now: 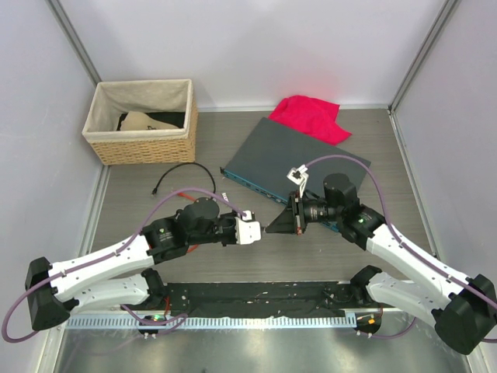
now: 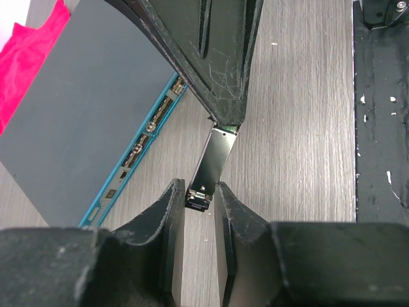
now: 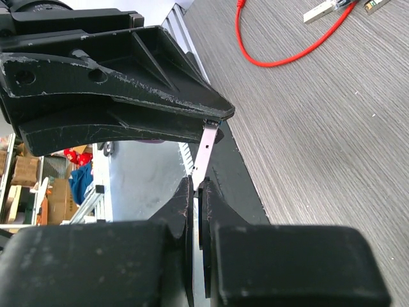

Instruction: Insert the plug into the switch port

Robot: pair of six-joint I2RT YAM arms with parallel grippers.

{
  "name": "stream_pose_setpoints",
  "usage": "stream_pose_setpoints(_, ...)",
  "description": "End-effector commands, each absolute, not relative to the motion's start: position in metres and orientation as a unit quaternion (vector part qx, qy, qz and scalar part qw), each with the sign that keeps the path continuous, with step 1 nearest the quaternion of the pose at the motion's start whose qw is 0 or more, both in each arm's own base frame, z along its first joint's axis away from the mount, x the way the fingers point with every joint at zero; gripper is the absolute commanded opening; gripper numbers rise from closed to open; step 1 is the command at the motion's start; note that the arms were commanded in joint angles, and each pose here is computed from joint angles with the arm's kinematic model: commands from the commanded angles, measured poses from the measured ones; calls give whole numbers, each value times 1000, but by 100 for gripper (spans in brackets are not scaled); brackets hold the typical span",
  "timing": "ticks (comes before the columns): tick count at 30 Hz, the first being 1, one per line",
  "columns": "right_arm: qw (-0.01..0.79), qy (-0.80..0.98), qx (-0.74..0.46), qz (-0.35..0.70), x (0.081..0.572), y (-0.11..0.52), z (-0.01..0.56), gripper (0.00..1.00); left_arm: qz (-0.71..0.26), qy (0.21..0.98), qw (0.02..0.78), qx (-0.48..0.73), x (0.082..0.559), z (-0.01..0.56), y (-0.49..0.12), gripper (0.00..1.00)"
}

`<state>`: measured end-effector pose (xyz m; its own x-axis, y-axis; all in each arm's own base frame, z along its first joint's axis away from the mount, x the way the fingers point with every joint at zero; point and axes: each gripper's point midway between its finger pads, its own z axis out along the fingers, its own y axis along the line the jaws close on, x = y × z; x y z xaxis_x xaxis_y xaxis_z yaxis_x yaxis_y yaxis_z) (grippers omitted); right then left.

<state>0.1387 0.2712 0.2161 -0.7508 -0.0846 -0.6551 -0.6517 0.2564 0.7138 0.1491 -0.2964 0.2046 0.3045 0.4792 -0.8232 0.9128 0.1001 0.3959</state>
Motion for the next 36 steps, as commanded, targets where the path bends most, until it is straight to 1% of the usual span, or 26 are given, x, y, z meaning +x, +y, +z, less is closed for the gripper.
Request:
stream_pose_setpoints(1,290,739,-240,559,152,272,229,1,-238,540,517,621,146,217,-304,3)
stream_pose_setpoints(2,296,740,-237,555,155,271,229,4,-240,549,513,615,147,215,-305,1)
stream_pose_setpoints(3,303,743,-232,549,160,269,228,11,-251,563,511,599,148,215,-307,0)
stream_pose_setpoints(5,318,753,-224,531,170,265,224,19,-255,584,513,575,153,214,-309,0)
stream_pose_setpoints(6,329,757,-220,521,177,263,225,28,-255,599,510,563,156,210,-311,0)
stream_pose_setpoints(7,336,762,-217,509,182,261,223,34,-262,621,501,542,157,204,-311,0)
stream_pose_setpoints(8,341,782,-199,482,192,256,214,38,-256,635,505,526,162,203,-310,0)
stream_pose_setpoints(9,361,784,-205,462,201,253,216,47,-251,655,499,510,167,197,-310,0)
stream_pose_setpoints(11,378,803,-191,419,214,243,208,55,-248,687,488,477,171,189,-308,0)
stream_pose_setpoints(12,410,815,-171,373,234,232,208,63,-234,705,487,460,178,186,-305,0)
stream_pose_setpoints(14,435,826,-149,327,250,219,206,70,-224,745,467,419,184,177,-304,0)
stream_pose_setpoints(15,463,834,-116,276,269,204,205,77,-207,761,468,400,192,174,-301,0)
stream_pose_setpoints(16,477,836,-103,252,278,196,207,81,-193,780,454,384,196,163,-301,0)
stream_pose_setpoints(17,488,838,-90,229,286,188,207,84,-186,801,445,356,199,164,-300,0)
stream_pose_setpoints(18,513,838,-56,180,302,170,212,89,-171,814,439,338,204,160,-297,0)
stream_pose_setpoints(19,517,841,-47,153,309,162,209,91,-166,824,430,330,206,156,-299,0)
stream_pose_setpoints(20,528,838,-34,136,318,155,212,93,-153,842,403,323,205,140,-298,0)
stream_pose_setpoints(24,563,823,13,80,347,128,222,100,-132,869,374,295,216,126,-308,0)
stream_pose_setpoints(29,554,830,25,63,381,102,206,100,-113,887,348,283,231,107,-314,0)
stream_pose_setpoints(30,557,828,39,53,390,87,208,100,-108,891,339,281,233,98,-316,0)
stream_pose_setpoints(31,563,824,44,51,398,79,209,100,-106,892,339,279,236,98,-317,0)
stream_pose_setpoints(32,553,831,43,53,406,75,199,100,-109,893,340,275,239,96,-317,0)
stream_pose_setpoints(33,556,829,39,55,415,71,204,100,-107,894,335,276,241,91,-318,0)
stream_pose_setpoints(34,554,830,55,47,425,51,200,100,-110,894,336,275,244,91,-320,0)
stream_pose_setpoints(35,545,835,49,57,438,50,188,100,-113,896,331,275,245,88,-320,0)
stream_pose_setpoints(36,545,835,48,54,450,42,189,100,-114,896,329,276,246,86,-321,0)
